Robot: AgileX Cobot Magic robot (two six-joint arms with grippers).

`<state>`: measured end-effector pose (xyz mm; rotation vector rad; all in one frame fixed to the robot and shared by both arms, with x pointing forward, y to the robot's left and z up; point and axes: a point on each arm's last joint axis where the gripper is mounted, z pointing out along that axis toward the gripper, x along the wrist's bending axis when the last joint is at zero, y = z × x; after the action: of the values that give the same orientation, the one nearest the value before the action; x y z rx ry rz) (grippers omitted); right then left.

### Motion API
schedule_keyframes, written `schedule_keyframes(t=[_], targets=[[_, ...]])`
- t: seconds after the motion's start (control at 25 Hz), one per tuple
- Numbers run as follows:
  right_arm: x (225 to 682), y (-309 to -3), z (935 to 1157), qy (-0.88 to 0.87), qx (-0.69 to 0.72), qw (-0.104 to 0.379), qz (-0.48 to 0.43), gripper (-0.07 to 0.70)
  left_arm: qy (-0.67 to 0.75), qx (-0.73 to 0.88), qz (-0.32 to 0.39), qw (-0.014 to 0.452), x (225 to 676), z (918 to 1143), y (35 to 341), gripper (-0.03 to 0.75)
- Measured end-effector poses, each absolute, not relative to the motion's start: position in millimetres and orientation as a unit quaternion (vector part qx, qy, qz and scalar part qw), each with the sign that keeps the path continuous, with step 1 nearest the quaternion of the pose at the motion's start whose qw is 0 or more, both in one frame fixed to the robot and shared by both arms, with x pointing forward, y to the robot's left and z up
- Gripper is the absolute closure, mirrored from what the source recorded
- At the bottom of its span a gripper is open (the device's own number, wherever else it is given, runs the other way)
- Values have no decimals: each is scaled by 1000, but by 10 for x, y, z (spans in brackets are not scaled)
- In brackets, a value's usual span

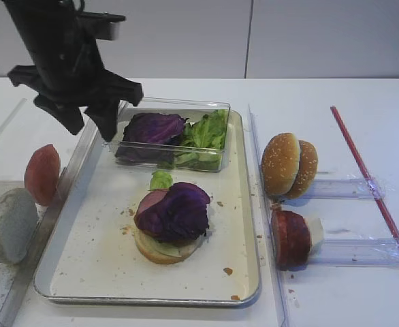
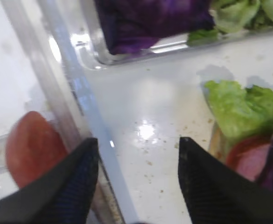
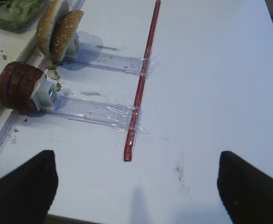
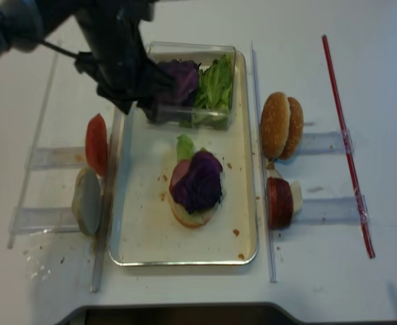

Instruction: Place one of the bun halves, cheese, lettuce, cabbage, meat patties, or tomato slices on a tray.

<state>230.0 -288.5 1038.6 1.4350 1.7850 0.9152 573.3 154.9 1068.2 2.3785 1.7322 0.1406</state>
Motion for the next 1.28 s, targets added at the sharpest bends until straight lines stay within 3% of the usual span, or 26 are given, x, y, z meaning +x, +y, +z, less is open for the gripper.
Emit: schedule_keyframes(t=[0.32,0.56,0.92,1.28], targets=[[2300,-2885,10386,683,549,331,350,-62,647,750,86,113,5812,10938,2222,346],[2300,-2885,10386,683,549,331,350,-62,669,726,116,111,5785,11073,2538,346],[2300,-2885,10386,683,549,331,350,-62,678,710,141,126,5649,11285,2709,346],[2300,-2885,10386,683,549,331,350,-62,678,716,126,108,5106,11182,2766,346]])
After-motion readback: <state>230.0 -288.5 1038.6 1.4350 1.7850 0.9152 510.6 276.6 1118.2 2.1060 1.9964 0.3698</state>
